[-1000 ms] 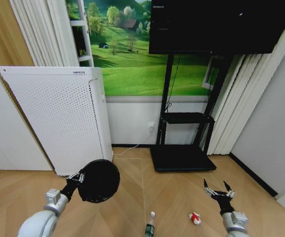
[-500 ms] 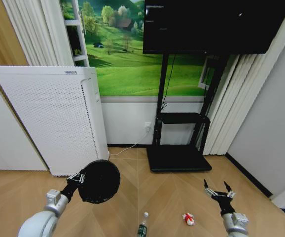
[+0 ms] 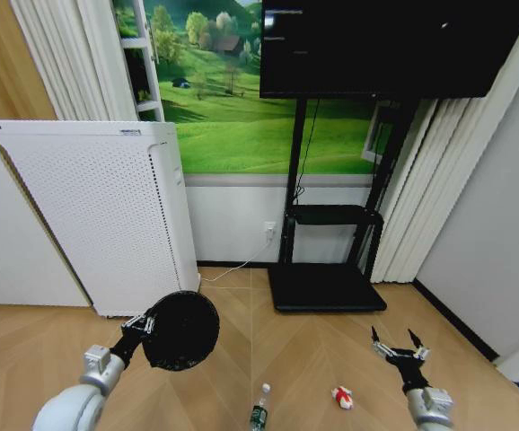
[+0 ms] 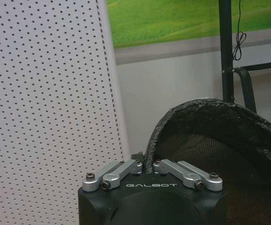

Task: Pick up the trash bin and place the garbage on the floor into it.

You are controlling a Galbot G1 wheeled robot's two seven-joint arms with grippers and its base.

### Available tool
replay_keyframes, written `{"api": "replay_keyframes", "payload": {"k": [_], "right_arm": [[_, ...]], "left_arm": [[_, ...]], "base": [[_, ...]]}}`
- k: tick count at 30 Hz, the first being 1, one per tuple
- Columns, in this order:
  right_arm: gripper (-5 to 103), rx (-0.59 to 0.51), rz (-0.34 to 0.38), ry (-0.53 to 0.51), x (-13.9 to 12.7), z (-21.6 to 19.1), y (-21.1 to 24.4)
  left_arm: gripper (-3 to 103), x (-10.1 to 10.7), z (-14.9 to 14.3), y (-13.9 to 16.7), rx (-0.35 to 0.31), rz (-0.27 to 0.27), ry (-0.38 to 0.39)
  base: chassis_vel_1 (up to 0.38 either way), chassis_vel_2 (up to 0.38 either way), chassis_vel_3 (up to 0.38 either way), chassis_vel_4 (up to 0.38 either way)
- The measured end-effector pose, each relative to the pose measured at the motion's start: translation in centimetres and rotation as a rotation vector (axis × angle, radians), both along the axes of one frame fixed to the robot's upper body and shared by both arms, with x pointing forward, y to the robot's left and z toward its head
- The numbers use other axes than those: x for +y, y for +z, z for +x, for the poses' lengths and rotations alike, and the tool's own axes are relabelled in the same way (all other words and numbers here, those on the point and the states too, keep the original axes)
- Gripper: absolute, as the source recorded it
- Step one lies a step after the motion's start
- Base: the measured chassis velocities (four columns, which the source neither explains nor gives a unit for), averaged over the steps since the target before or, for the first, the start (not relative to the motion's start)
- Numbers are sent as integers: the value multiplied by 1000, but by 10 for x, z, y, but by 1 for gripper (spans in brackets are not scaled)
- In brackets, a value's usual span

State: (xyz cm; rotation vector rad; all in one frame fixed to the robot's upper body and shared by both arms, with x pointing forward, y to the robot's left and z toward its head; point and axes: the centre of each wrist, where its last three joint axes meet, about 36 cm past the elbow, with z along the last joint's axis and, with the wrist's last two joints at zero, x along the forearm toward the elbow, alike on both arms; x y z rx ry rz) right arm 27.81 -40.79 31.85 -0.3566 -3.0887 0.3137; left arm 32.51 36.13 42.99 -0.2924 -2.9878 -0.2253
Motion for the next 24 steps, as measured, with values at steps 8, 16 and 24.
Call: {"api": "replay_keyframes", "payload": {"k": [8,16,24], "right_arm": [[100,-2,1,-3,0,0,0],[100,-4,6,-6,1,0,-1],[100,-55,27,-10,3,8,-2]], "left_arm": [[4,0,-1,-1,-2,2,-1],[4,0,-1,-2,-1,4,-1],[4,1,1,-6,3,4,4]], "base": [[217,208,-197,-215],[320,313,-329,-311],[222,236,-227,-231]]}}
